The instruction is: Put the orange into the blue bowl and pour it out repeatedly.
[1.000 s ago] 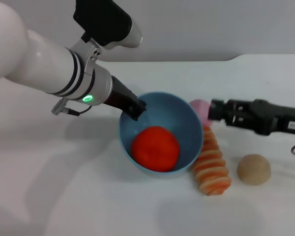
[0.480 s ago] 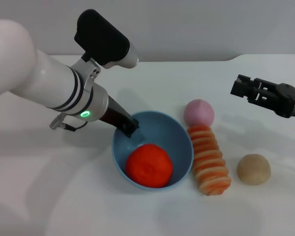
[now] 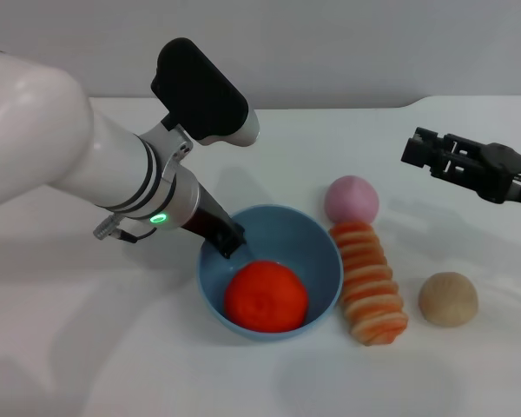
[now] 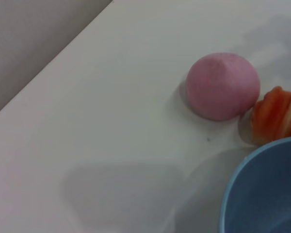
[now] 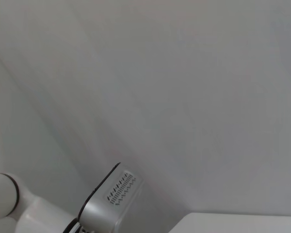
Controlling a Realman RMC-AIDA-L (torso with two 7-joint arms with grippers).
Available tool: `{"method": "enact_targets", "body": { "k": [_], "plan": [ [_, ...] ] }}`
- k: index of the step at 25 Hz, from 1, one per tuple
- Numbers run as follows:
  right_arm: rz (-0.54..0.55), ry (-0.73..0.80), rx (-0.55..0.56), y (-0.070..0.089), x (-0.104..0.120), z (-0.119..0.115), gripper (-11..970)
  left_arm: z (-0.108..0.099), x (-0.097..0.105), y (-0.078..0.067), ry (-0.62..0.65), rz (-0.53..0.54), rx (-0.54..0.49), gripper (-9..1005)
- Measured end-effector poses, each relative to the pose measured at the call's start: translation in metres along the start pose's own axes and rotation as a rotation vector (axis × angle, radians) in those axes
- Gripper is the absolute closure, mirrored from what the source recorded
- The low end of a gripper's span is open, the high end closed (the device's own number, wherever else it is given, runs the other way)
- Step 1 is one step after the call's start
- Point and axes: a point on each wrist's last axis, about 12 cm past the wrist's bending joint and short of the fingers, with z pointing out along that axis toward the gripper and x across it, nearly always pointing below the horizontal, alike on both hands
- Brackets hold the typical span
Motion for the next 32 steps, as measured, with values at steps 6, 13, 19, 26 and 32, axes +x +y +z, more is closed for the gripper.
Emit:
{"method": "enact_targets", "body": {
  "k": [6, 13, 19, 26, 32],
  "plan": [
    [0.002, -0.005, 0.037, -0.003, 0.003, 0.0, 368, -0.002, -0.002, -0.001, -0.015, -0.006, -0.011, 942],
    [-0.066, -0.025, 0.098, -0.008, 0.006, -0.004, 359, -0.016, -0.015, 0.0, -0.134, 0.003, -0.062, 737],
    [-0.311, -0.134, 0.186, -0.015, 0.006, -0.004, 352, -0.03, -0.032, 0.021, -0.498, -0.055, -0.255, 525],
    [-0.44, -0.209, 0.375, -0.028, 0.018, -0.014, 342, -0.024, -0.011, 0.035, -0.709, -0.18, -0.389, 263],
    [-0.484, -0.277, 0.504, -0.028, 0.039, -0.03, 335, -0.011, 0.026, 0.029, -0.806, -0.224, -0.502, 185]
  ]
}}
